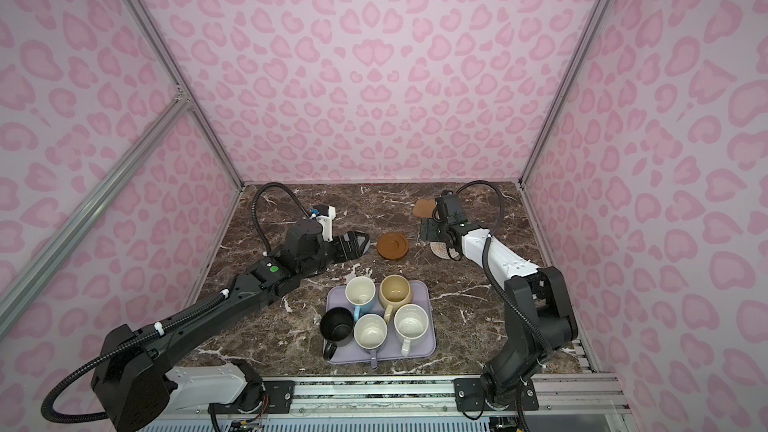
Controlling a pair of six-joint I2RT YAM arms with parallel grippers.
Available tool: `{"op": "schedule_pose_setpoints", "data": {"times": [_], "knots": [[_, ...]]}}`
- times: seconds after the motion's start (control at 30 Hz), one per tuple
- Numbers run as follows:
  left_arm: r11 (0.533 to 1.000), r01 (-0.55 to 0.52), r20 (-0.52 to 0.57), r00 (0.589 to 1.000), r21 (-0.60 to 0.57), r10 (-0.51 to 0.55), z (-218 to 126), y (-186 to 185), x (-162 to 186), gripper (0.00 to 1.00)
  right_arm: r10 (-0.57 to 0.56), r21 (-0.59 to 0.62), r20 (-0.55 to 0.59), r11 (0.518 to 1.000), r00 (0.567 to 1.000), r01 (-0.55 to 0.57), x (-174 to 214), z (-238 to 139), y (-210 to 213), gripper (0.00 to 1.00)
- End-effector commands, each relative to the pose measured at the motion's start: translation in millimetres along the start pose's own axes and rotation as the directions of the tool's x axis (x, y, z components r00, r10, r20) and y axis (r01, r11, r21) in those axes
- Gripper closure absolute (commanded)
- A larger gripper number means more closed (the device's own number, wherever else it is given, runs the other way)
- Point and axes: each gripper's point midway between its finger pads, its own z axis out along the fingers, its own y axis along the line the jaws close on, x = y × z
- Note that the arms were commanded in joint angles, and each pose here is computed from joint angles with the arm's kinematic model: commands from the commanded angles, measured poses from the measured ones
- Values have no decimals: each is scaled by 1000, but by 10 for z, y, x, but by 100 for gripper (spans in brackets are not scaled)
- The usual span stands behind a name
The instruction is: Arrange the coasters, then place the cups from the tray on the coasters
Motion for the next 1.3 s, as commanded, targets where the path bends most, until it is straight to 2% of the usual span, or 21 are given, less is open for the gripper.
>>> {"op": "schedule_pose_setpoints", "data": {"times": [0.0, 0.2, 0.37, 0.57, 0.77, 1.27], "knots": [[1000, -27, 4, 1000, -3, 27, 71, -62, -37, 3, 11, 32, -10, 999, 1000, -11, 14, 118, -113, 9], [999, -26, -24, 999, -21, 26, 268, -99, 7, 3, 37, 69, -65, 997, 997, -32, 127, 329, -397, 20], [999, -38, -55, 998, -27, 36, 426, -144, 33, 3, 28, 93, -79, 995, 997, -20, 157, 425, -439, 22], [1000, -31, -97, 995, 3, 31, 565, -273, 29, 3, 31, 120, -115, 993, 993, -17, 189, 555, -483, 36], [999, -25, -102, 995, -23, 23, 619, -197, 72, 3, 41, 158, -180, 987, 983, -12, 326, 703, -545, 44], [1000, -13, -130, 991, 8, 14, 608, -233, 146, 3, 29, 179, -261, 984, 965, 19, 493, 805, -554, 52]]}}
